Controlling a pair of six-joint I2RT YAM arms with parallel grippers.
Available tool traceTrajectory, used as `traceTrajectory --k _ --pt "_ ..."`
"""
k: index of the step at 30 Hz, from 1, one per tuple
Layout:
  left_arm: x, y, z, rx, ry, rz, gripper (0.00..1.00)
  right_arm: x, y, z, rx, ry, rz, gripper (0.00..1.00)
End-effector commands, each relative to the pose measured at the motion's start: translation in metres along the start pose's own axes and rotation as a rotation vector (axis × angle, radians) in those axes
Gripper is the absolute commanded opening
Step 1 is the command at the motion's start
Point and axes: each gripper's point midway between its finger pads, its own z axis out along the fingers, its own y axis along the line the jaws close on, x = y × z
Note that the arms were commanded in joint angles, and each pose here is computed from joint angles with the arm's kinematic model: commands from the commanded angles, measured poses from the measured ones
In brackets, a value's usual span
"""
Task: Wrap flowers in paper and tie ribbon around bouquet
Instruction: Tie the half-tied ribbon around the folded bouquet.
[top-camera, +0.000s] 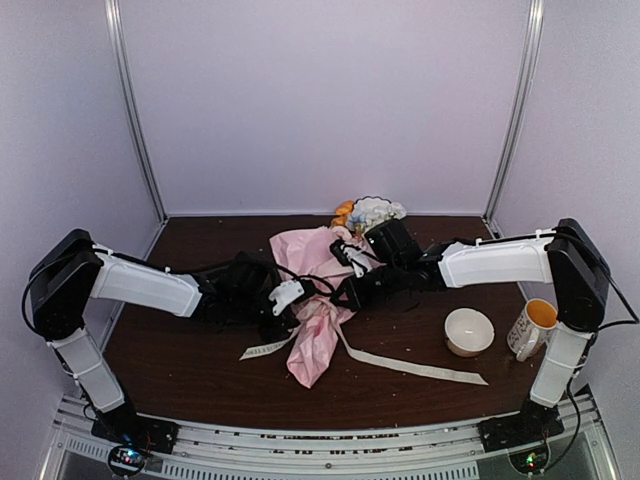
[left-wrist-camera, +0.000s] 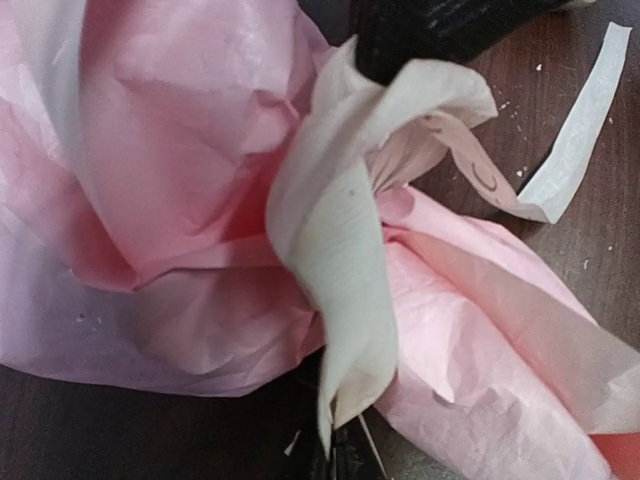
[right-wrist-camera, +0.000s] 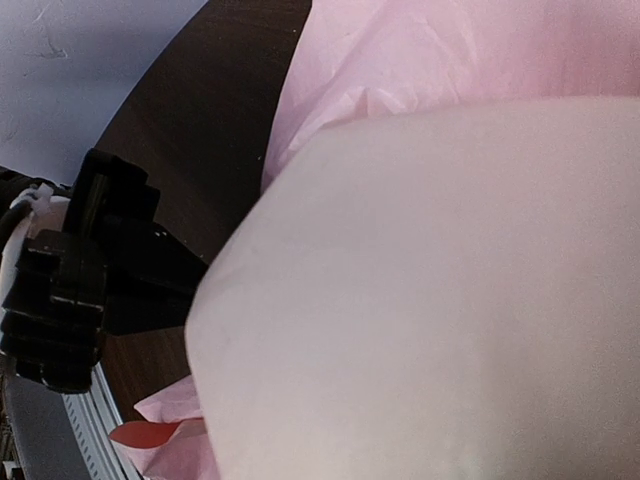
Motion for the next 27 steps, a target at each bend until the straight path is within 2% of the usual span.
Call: traceTrajectory --k 1,2,8,21,27 --pt "-0.002 0.011 -0.011 -0.053 -0.011 -0.019 0.03 -0.018 -0.005 -0.016 0.088 -0.051 -0.018 0.00" --pt "-0.001 0.011 -0.013 -0.057 -0.012 -0.022 0.00 -0.019 -0.007 -0.017 0.102 -0.055 -0.016 0.00" --pt "0.010 0.017 -0.018 -0.095 0.024 -0.065 0.00 -0.020 -0.021 -0.027 0.192 -0.070 -0.008 0.00" --pt "0.010 0.015 -0.027 -0.086 -0.006 -0.088 0.00 -0.009 -0.032 -0.030 0.204 -0.048 0.022 0.00" --pt "0.034 0.024 -0.027 -0.132 0.056 -0.160 0.00 0.013 -0.051 -0.040 0.253 -0.028 0.065 0.00"
